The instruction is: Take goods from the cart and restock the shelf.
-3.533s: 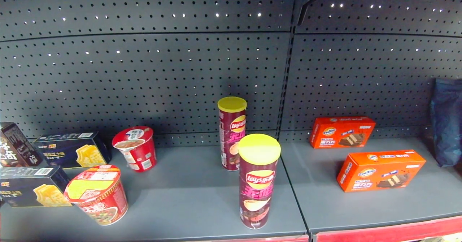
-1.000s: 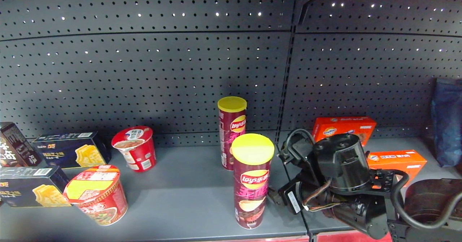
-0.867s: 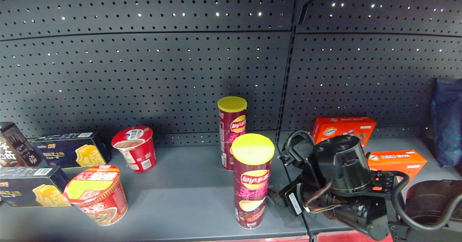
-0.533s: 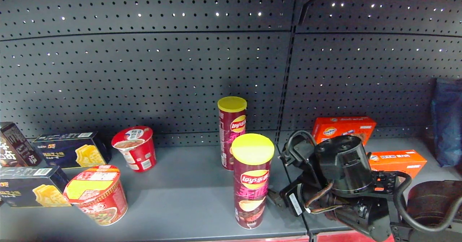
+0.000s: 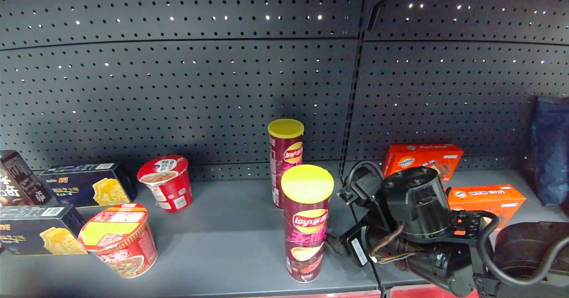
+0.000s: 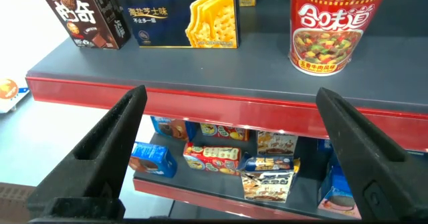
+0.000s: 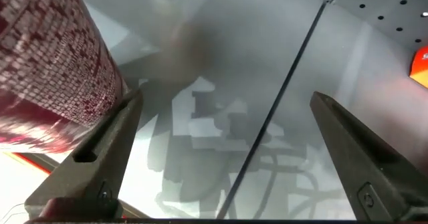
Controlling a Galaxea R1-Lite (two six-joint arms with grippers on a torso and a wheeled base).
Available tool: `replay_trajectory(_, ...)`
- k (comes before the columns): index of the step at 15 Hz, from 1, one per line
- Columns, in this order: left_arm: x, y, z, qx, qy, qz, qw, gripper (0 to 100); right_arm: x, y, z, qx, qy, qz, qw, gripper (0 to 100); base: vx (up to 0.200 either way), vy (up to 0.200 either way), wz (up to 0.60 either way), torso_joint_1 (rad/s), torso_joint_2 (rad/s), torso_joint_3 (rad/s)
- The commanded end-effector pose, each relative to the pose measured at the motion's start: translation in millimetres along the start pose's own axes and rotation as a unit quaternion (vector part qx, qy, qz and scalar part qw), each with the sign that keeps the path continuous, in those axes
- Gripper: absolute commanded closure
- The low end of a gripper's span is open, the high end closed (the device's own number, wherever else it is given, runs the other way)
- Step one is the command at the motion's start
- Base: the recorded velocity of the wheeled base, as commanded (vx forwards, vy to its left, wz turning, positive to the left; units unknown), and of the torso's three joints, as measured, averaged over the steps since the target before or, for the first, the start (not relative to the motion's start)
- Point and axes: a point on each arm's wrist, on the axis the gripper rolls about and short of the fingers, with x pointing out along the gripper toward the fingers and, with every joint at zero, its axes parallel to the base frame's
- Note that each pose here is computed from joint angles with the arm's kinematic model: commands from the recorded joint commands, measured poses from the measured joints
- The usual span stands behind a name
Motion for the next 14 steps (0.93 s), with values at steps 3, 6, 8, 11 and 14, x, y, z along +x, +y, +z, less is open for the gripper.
replay_trajectory(3,0.2,0.0,0.0,-0.009,0.001,0.001,1.0,0,-0.1,-0.6,-7.2,-0.004,0.012,-0.003,1.0,0,0.0,0.0,0.0,0.0,0.0,0.0)
replay_trajectory(6,0.3,-0.1,0.0,-0.009,0.002,0.0,1.0,0,-3.2,-0.7,-6.6,-0.004,0.009,-0.001,1.0,0,0.0,0.0,0.0,0.0,0.0,0.0)
replay_trajectory(8,0.3,-0.1,0.0,-0.009,0.002,0.0,1.0,0,-3.8,0.9,-6.1,-0.005,0.007,0.001,1.0,0,0.0,0.0,0.0,0.0,0.0,0.0)
replay_trajectory(11,0.3,-0.1,0.0,-0.009,0.002,0.0,1.0,0,-5.9,4.5,-4.4,-0.007,0.003,0.008,1.0,0,0.0,0.0,0.0,0.0,0.0,0.0)
replay_trajectory(14,0.3,-0.1,0.0,-0.009,0.002,0.0,1.0,0,-4.6,9.4,-4.9,-0.012,0.004,0.014,1.0,0,0.0,0.0,0.0,0.0,0.0,0.0)
